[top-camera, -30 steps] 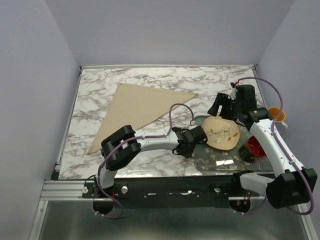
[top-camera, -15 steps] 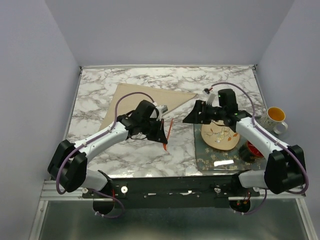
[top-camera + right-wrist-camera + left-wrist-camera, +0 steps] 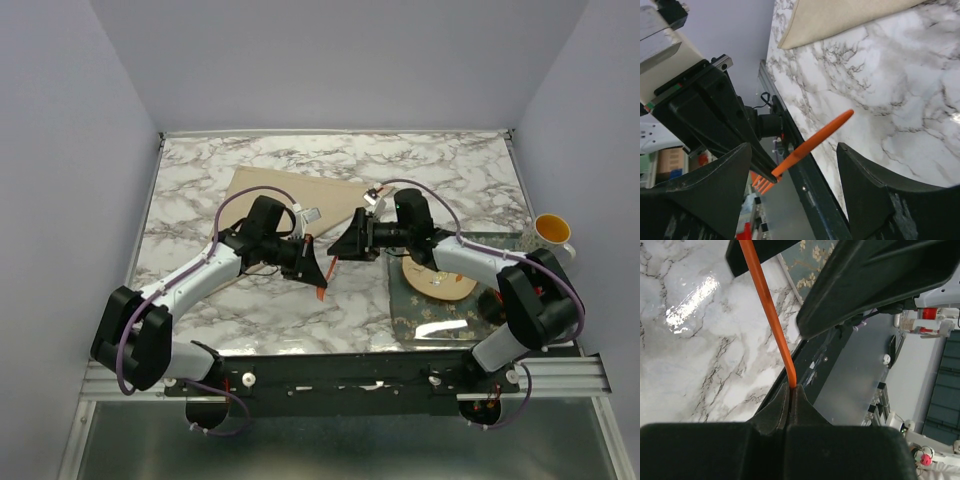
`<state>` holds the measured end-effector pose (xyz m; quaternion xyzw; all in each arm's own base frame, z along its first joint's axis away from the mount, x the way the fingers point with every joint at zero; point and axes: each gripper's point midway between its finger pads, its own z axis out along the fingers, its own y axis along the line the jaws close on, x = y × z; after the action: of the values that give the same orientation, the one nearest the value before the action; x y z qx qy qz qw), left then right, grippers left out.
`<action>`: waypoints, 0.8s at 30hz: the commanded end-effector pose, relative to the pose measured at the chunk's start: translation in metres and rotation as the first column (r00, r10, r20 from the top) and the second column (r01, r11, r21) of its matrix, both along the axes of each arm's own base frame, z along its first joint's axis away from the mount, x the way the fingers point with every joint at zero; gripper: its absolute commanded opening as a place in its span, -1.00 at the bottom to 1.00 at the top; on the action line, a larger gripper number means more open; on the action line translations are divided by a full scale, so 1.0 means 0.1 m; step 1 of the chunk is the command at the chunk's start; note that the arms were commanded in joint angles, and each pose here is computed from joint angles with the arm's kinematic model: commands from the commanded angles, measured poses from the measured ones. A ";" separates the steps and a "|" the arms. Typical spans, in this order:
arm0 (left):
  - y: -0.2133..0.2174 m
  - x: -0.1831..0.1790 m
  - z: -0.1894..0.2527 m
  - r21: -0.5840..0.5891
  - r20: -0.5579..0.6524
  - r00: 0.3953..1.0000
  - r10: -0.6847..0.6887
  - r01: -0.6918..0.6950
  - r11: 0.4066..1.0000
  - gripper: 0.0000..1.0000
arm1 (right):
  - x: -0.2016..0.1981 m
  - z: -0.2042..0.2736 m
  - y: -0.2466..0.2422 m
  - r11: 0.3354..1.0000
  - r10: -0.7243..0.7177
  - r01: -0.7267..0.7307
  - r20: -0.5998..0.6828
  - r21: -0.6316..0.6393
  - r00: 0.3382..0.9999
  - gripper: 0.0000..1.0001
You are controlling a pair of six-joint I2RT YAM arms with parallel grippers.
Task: Fold the napkin, place the utensils inside, and roll it up
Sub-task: Pass the utensil from the left arm to the right
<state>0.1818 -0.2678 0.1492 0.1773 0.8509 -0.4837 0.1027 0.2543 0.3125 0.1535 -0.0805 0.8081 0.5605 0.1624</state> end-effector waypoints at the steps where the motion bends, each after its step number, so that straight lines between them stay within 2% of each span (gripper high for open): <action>1: -0.01 -0.10 0.12 -0.065 0.016 0.998 -0.054 0.055 0.996 -1.00 | 0.03 0.02 0.17 0.997 -0.027 0.033 -0.079 0.074 0.996 0.43; 10: 0.03 -0.19 0.16 -0.079 0.015 0.997 -0.077 0.078 0.994 -1.00 | 0.07 -0.01 0.15 0.996 -0.055 0.062 -0.097 0.067 0.994 0.33; 14: 0.04 -0.20 0.16 -0.077 0.018 0.997 -0.079 0.080 0.994 -1.00 | 0.07 0.01 0.10 0.995 -0.057 0.064 -0.082 0.074 0.995 0.09; 15: 0.05 -0.21 0.16 -0.075 0.019 0.996 -0.083 0.084 0.994 -1.00 | 0.08 0.00 0.07 0.995 -0.067 0.073 -0.082 0.074 0.994 0.00; 18: 0.07 -0.15 0.13 -0.039 0.036 0.997 -0.061 0.063 0.997 -1.00 | 0.10 0.06 0.05 0.993 -0.073 0.079 -0.072 0.088 0.995 -0.82; 19: 0.11 -0.10 0.14 0.000 0.048 0.998 -0.033 0.033 0.999 -0.99 | 0.10 0.10 0.07 0.991 -0.080 0.087 -0.080 0.097 0.994 -0.98; 20: 0.14 -0.01 0.12 0.046 0.086 0.996 -0.006 0.002 0.999 -0.53 | 0.10 0.14 0.06 0.990 -0.089 0.097 -0.079 0.105 0.993 -0.99; 21: 0.25 0.18 0.08 0.136 0.159 0.984 0.079 -0.101 0.986 -0.32 | 0.09 0.15 0.08 0.989 -0.096 0.105 -0.085 0.108 0.992 -0.99; 23: 0.33 0.43 0.24 0.180 0.283 0.945 0.162 -0.218 0.959 -0.11 | 0.16 0.09 0.05 0.983 -0.166 0.174 -0.109 0.067 0.980 -0.99; 24: 0.46 0.61 0.32 0.226 0.386 0.895 0.224 -0.328 0.917 -0.10 | 0.16 0.11 0.05 0.980 -0.186 0.193 -0.108 0.054 0.977 -0.99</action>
<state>0.1852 -0.2544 0.1515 0.1886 0.8649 -0.4458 0.1329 0.2624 0.3219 0.1639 -0.0065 0.7906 0.5946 0.1463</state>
